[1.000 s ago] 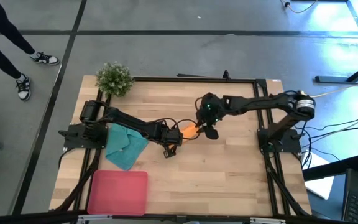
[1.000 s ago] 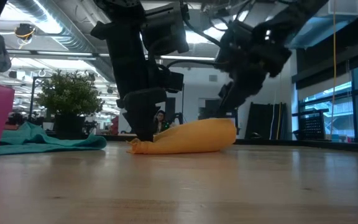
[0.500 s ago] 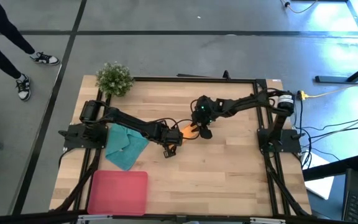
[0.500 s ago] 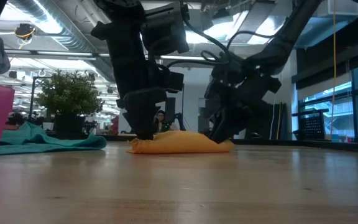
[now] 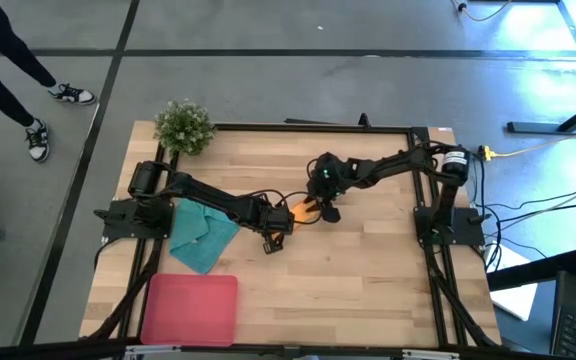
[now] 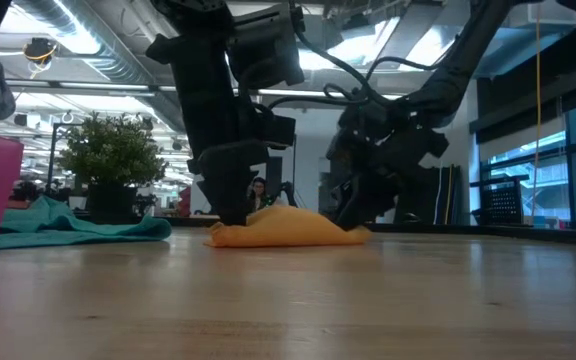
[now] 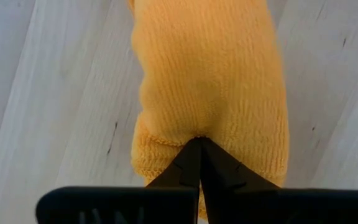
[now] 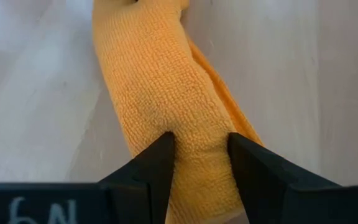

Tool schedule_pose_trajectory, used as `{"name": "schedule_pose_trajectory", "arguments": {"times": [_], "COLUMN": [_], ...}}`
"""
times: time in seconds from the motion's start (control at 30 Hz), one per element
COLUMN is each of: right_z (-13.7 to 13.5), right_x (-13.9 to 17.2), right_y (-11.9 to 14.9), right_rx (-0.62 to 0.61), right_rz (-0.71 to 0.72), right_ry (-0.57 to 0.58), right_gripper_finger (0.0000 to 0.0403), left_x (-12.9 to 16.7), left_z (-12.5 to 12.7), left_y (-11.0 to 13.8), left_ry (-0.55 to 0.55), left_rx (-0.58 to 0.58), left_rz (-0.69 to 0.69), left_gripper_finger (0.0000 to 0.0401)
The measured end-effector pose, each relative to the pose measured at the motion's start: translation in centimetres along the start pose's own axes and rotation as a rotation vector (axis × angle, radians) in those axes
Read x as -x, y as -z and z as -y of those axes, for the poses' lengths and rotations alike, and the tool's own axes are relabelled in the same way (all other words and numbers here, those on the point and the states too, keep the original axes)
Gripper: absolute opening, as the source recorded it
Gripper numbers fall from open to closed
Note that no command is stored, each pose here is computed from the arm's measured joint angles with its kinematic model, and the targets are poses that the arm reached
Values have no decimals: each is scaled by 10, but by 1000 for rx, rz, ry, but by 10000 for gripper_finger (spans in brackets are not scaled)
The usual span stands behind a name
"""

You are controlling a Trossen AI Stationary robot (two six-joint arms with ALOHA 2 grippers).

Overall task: Roll microfiber towels into tight, uniform cylinder then place into a basket
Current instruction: Roll the yellow microfiber cloth

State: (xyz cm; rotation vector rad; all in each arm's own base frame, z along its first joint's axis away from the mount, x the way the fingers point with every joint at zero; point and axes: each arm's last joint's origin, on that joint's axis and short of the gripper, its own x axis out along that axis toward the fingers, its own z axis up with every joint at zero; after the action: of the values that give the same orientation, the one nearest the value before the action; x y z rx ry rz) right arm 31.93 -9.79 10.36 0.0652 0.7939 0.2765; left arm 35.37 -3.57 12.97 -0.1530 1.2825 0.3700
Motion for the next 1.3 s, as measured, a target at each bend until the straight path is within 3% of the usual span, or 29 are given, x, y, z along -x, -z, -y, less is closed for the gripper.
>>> {"name": "schedule_pose_trajectory", "arguments": {"times": [0.9, 1.3], "right_z": [1, 1], "right_x": [0, 0], "right_y": [-5, -5], "right_rx": [28, 29], "right_rz": [52, 55], "right_ry": [-4, -5], "right_gripper_finger": [157, 157], "left_x": [0, -1], "left_z": [1, -2], "left_y": [0, -3], "left_ry": [3, 16], "left_rx": [-8, 40], "left_rz": [-1, 11], "left_gripper_finger": [0, 9]}}
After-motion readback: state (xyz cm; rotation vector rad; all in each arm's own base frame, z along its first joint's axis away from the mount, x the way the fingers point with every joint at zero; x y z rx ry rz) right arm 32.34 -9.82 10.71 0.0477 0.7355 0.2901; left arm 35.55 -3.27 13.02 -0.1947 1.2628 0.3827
